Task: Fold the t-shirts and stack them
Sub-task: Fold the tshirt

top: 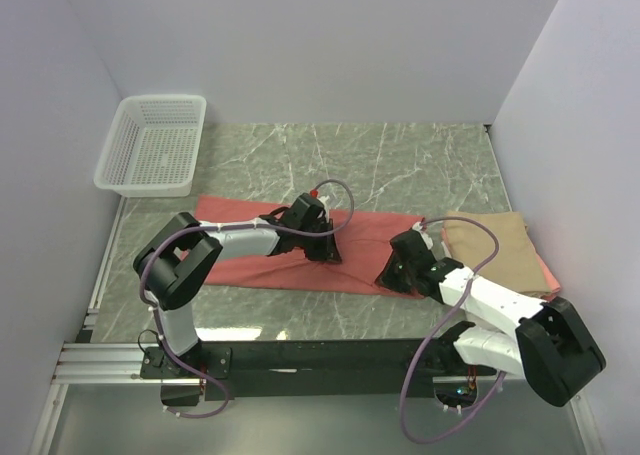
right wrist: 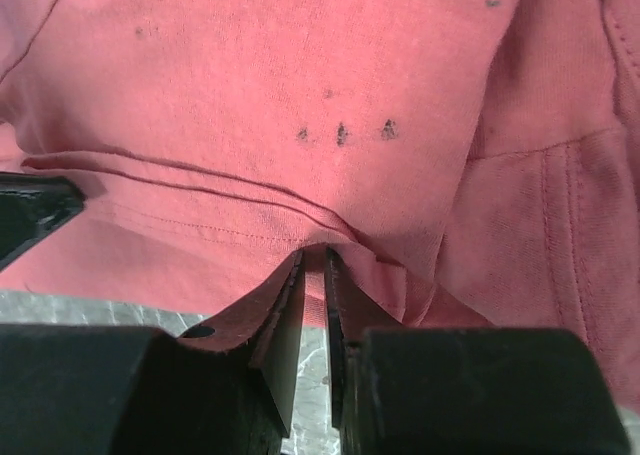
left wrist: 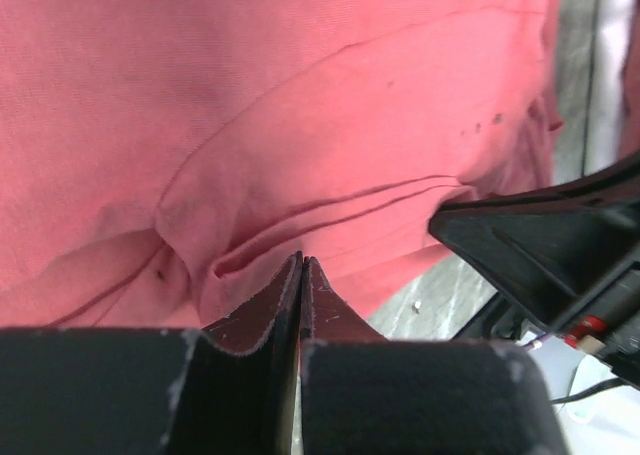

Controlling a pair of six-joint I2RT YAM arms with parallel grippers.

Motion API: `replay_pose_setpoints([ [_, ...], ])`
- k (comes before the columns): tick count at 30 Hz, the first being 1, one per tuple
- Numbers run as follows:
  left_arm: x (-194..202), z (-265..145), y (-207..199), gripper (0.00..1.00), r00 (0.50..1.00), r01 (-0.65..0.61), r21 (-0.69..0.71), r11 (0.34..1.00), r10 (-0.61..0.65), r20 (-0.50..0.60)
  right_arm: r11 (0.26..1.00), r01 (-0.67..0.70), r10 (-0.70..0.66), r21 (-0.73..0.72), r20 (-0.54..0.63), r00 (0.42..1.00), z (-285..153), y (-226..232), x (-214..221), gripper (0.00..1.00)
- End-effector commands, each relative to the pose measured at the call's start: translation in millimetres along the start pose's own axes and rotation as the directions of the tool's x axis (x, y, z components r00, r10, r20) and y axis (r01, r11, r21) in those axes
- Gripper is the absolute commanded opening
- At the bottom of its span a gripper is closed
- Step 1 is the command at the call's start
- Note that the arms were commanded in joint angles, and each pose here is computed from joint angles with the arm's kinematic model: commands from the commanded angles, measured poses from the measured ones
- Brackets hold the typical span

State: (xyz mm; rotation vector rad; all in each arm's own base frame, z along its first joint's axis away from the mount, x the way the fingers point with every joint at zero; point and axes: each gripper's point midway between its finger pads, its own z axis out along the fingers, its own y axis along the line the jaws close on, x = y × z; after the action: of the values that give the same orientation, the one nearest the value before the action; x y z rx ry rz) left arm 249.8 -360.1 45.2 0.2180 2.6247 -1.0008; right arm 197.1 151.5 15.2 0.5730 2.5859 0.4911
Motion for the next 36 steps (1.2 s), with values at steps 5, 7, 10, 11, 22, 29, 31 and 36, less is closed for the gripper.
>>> replay_pose_setpoints([
  [5, 7.0, 3.9, 8.7, 0.07, 1.0, -0.018, -0.023, 1.0, 0.018, -0.014, 0.998, -0.01, 0.007, 0.067, 0.038, 0.999, -4.8, -18.0, -1.8, 0.21],
  [7, 5.3, 1.6, 7.6, 0.07, 1.0, -0.021, -0.026, 0.999, 0.02, -0.008, 0.997, -0.01, 0.007, 0.083, 0.034, 0.999, -7.1, -22.4, -0.4, 0.21],
  [10, 0.6, -4.4, 6.7, 0.08, 0.999, -0.036, -0.042, 0.998, 0.037, 0.008, 0.996, -0.016, 0.012, 0.082, 0.051, 0.999, -13.0, -26.6, -0.8, 0.22],
  [11, -1.4, -6.6, 6.8, 0.08, 0.999, -0.037, -0.053, 0.998, 0.038, 0.015, 0.996, -0.019, 0.014, 0.085, 0.056, 0.998, -13.9, -27.9, -0.8, 0.22],
  [22, -51.5, -63.2, -7.0, 0.2, 0.98, -0.034, -0.149, 0.988, 0.062, 0.188, 0.999, 0.005, 0.002, -0.034, 0.18, 0.984, -57.3, 21.8, -46.3, 0.24],
  [29, -55.6, -114.7, 74.0, 0.22, 0.952, 0.153, -0.38, 0.912, -0.033, 0.303, 0.998, 0.053, -0.046, -0.037, 0.163, 0.985, -43.4, 63.0, -68.8, 0.34],
  [31, -41.8, -116.6, 97.7, 0.25, 0.953, 0.17, -0.434, 0.885, -0.036, 0.301, 0.998, 0.055, -0.053, -0.009, 0.152, 0.987, -31.1, 63.5, -70.3, 0.42],
  [36, -12.5, -114.6, 131.8, 0.3, 0.952, 0.213, -0.454, 0.865, -0.078, 0.297, 0.997, 0.06, -0.065, 0.039, 0.154, 0.986, -15.4, 68.1, -80.0, 0.58],
])
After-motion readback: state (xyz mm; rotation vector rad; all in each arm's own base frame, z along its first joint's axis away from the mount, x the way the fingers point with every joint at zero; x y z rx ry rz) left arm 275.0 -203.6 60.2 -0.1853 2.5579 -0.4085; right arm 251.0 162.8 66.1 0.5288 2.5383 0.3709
